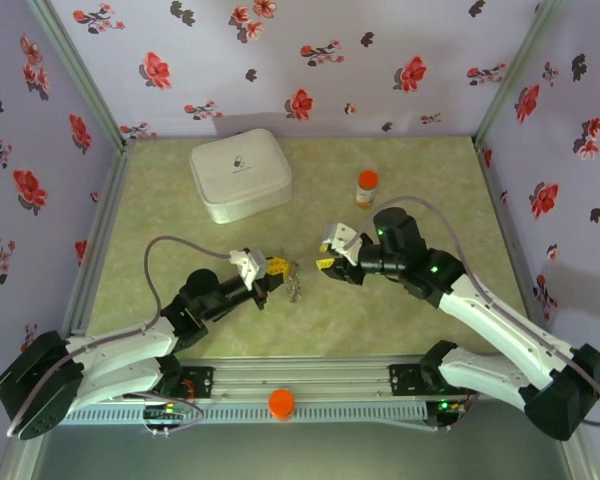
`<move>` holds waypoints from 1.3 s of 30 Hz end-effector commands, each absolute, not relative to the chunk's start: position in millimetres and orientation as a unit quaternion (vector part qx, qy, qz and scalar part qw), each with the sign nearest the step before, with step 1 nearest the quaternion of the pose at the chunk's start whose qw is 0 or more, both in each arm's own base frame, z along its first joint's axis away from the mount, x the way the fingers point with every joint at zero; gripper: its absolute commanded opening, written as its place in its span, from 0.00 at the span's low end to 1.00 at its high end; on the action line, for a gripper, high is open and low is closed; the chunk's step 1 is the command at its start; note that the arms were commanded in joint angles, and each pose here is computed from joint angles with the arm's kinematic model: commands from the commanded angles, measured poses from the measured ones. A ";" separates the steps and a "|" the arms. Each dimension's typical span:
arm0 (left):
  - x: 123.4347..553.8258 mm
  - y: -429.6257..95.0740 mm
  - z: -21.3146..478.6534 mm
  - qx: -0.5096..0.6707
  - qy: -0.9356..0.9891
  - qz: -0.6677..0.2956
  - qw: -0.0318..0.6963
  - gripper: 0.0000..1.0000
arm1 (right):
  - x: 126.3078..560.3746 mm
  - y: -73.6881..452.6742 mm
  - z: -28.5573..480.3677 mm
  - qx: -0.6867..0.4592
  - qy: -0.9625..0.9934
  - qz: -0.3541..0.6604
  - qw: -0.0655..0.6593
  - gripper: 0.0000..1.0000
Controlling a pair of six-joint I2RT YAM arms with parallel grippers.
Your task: Put the keys on the keyring
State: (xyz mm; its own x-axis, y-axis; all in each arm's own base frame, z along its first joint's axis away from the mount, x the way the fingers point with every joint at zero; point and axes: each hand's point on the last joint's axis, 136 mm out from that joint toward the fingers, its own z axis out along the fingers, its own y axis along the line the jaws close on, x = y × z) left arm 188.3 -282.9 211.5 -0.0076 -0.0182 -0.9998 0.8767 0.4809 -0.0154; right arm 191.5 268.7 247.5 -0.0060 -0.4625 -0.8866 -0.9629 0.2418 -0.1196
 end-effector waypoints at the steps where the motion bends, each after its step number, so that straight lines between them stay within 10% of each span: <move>1: 170.9 -279.7 276.6 0.382 0.461 -0.352 0.720 0.00 | 172.1 279.4 265.8 -0.541 0.630 0.361 0.424 0.30; 17: 141.7 -307.2 277.1 0.455 0.410 -0.423 0.668 0.00 | 153.9 297.6 256.3 -0.604 0.577 0.372 0.405 0.28; 34: 142.9 -309.5 273.2 0.456 0.417 -0.427 0.660 0.00 | 146.1 305.0 258.1 -0.610 0.569 0.391 0.389 0.00; 37: 158.9 -300.3 268.7 0.421 0.459 -0.403 0.671 0.43 | 153.2 297.9 256.4 -0.612 0.596 0.353 0.381 0.00; 39: 164.1 -296.3 256.2 0.427 0.494 -0.378 0.656 0.51 | 157.0 288.8 249.8 -0.627 0.616 0.301 0.368 0.00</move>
